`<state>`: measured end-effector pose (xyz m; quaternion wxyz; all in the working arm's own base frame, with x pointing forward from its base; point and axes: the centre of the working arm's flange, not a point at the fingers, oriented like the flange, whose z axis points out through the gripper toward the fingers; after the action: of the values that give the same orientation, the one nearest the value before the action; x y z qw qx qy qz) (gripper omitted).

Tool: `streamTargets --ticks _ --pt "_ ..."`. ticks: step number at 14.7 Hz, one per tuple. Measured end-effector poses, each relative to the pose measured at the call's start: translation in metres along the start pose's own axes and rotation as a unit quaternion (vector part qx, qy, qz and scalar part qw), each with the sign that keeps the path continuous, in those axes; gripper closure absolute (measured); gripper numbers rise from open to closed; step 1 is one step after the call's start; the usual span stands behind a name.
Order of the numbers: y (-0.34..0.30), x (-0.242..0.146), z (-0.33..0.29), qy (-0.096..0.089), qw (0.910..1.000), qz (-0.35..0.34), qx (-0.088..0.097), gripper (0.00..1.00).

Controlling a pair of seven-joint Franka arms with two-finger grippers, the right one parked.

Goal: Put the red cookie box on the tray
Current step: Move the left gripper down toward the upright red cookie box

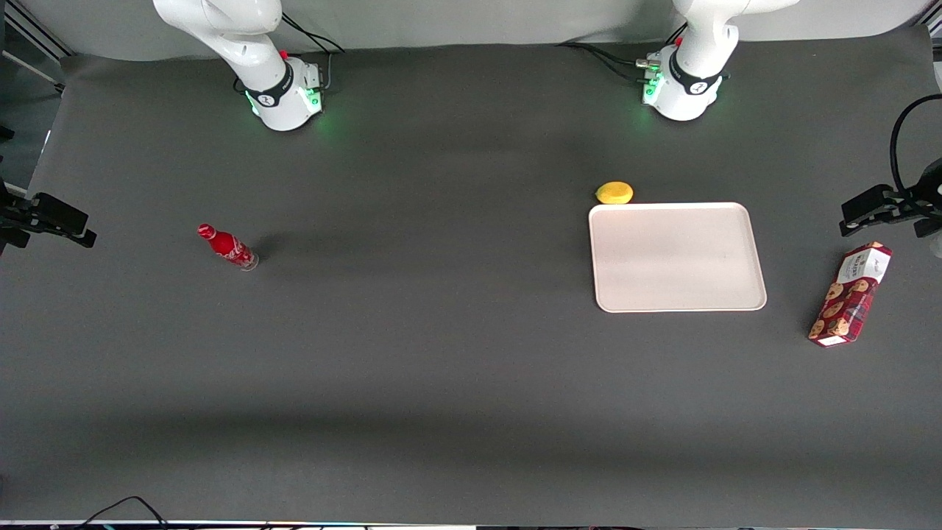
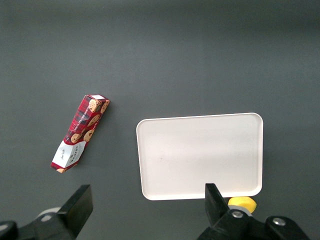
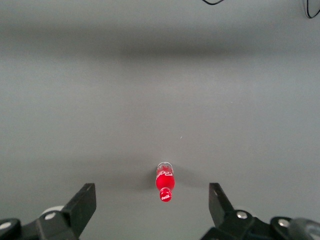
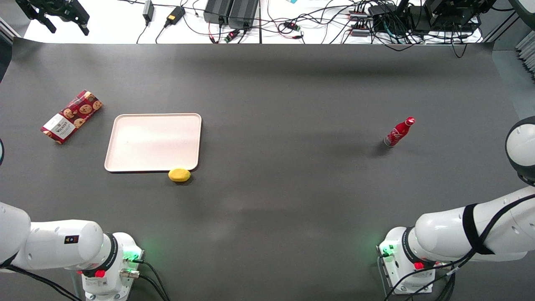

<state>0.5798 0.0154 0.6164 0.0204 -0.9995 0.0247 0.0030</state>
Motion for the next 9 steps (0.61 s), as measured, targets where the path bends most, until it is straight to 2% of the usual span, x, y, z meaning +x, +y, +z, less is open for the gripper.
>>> streamTargets --ticks 6,9 --pt "-0.002 0.003 0.007 -0.001 1.0 0.003 0.001 0.0" --pt "-0.035 0.022 0.048 0.005 0.9985 0.051 0.015 0.0"
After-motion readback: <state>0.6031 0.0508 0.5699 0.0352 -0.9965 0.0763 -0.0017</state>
